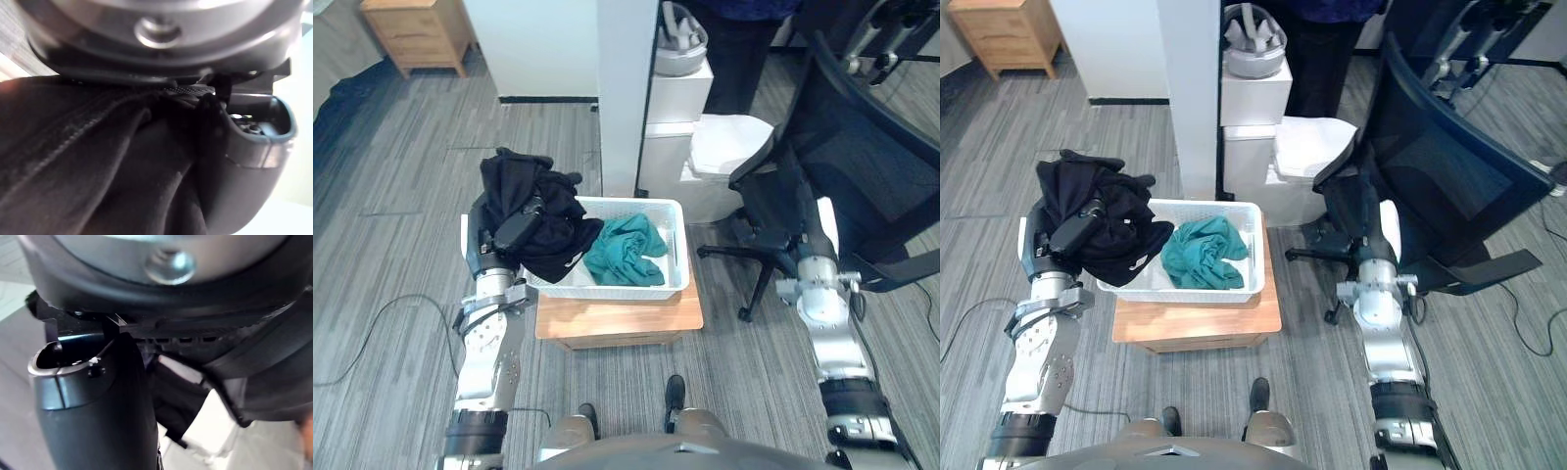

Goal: Tidy up the quilt and then pick up the clothes from the bed and put them into the laundry hamper

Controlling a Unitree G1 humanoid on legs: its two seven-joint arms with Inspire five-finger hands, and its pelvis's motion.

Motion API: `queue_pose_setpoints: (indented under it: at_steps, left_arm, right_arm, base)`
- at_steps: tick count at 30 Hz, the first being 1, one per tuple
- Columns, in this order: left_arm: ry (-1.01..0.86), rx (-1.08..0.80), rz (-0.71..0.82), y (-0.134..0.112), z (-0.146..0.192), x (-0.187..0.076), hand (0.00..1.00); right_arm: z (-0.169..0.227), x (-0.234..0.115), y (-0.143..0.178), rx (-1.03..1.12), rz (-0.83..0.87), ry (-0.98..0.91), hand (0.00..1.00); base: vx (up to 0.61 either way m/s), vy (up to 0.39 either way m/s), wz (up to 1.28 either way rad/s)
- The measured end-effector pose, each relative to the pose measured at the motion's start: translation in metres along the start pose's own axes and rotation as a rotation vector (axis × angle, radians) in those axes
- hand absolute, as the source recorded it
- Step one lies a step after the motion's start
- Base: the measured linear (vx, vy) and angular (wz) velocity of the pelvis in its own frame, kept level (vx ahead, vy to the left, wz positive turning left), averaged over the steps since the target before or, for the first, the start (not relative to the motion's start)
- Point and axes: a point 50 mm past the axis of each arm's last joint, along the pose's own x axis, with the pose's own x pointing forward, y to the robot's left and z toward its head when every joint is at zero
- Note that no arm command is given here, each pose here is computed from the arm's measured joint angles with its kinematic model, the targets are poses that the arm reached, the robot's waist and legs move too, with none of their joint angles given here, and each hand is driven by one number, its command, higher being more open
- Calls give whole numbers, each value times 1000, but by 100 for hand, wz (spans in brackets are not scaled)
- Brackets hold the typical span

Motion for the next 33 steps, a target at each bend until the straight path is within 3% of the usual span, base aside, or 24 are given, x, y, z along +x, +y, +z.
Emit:
queue_pose_setpoints:
  at_steps: [7,13,14,19,24,33]
  left_arm:
    - [267,217,49,16,-57,-6,0]
    - [456,256,71,27,-92,-16,0]
    - [469,261,74,28,-94,-18,100]
    - [509,401,67,34,-105,-26,100]
    - [489,409,132,33,-103,-26,100]
    - [149,276,184,4,-37,3,100]
  right_arm:
    - [-46,-39,-7,85,-61,202,100]
    - [-61,-57,-3,119,-63,284,100]
    - [-62,-58,-4,117,-62,290,100]
    - [-67,-65,-3,113,-58,313,100]
    - [-72,-75,6,145,-54,350,100]
    - [-91,-98,22,191,-49,469,100]
  base:
    - [-15,-23,-40]
    - [-27,-25,-28]
    - [-55,-15,-13]
    - [-70,-24,-11]
    - [-61,-38,3]
    - [-34,-21,10]
